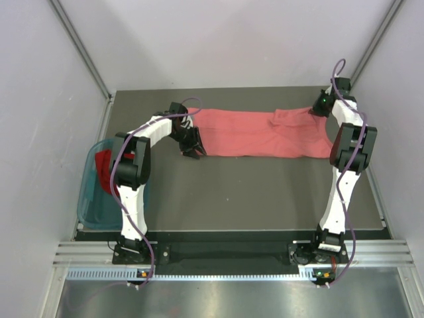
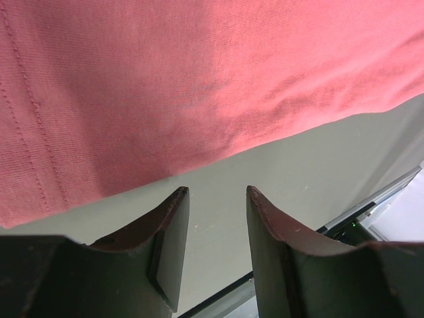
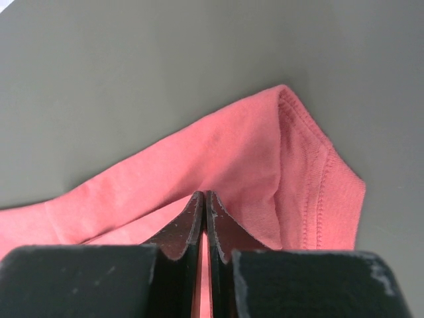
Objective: Fold and stack the t-shirts
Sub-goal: Fold the tshirt
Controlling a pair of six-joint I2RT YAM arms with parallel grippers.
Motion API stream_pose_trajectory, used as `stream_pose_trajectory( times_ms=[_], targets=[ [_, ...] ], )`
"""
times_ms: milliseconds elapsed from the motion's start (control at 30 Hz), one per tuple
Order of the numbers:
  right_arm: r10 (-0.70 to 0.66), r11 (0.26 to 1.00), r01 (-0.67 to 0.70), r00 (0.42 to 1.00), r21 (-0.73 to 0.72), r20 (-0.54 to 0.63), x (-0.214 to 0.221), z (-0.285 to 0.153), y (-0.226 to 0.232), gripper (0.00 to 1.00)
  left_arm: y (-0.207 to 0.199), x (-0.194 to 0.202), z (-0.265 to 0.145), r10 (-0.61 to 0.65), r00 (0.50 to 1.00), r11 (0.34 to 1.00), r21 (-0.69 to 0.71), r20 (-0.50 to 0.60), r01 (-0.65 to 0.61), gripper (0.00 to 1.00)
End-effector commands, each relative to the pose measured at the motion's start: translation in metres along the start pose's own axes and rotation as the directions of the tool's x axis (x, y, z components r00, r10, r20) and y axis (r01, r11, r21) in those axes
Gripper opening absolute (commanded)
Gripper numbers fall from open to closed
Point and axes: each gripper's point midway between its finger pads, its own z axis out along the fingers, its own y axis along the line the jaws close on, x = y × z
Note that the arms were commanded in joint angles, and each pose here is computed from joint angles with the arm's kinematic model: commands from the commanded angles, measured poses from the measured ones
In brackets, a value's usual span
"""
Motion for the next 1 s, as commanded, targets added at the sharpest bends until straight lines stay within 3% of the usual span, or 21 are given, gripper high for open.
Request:
stream_pose_trajectory(
  times_ms=[0, 733, 867, 933, 967],
  targets=[
    [-0.056, 0.998, 0.064, 0.978, -0.030, 0.201, -0.062, -0.041, 0.033, 0.00, -0.008, -0.003, -0.008, 0.029, 0.999, 0.999, 0.026, 0.021, -0.030, 0.45],
    [0.006, 0.998, -0.016, 0.985, 0.057, 0.173, -0.054, -0.019, -0.006, 0.01, -0.005, -0.007, -0.013, 0.034, 0.999, 0.999, -0.011, 0.041, -0.034, 0.45],
    [0.022, 0.997, -0.033, 0.990, 0.074, 0.140, -0.054, -0.026, -0.006, 0.23, -0.008, -0.022, -0.032, 0.083, 0.991, 0.995, -0.065, 0.105, -0.077, 0.49],
    [0.030, 0.992, -0.044, 0.992, 0.117, 0.122, -0.054, -0.041, -0.008, 0.29, 0.000, -0.028, -0.040, 0.097, 0.987, 0.988, -0.130, 0.127, -0.081, 0.51],
    [0.034, 0.990, -0.051, 0.992, 0.132, 0.123, -0.055, -0.049, -0.009, 0.39, 0.005, -0.030, -0.042, 0.096, 0.987, 0.985, -0.155, 0.131, -0.075, 0.54]
  ],
)
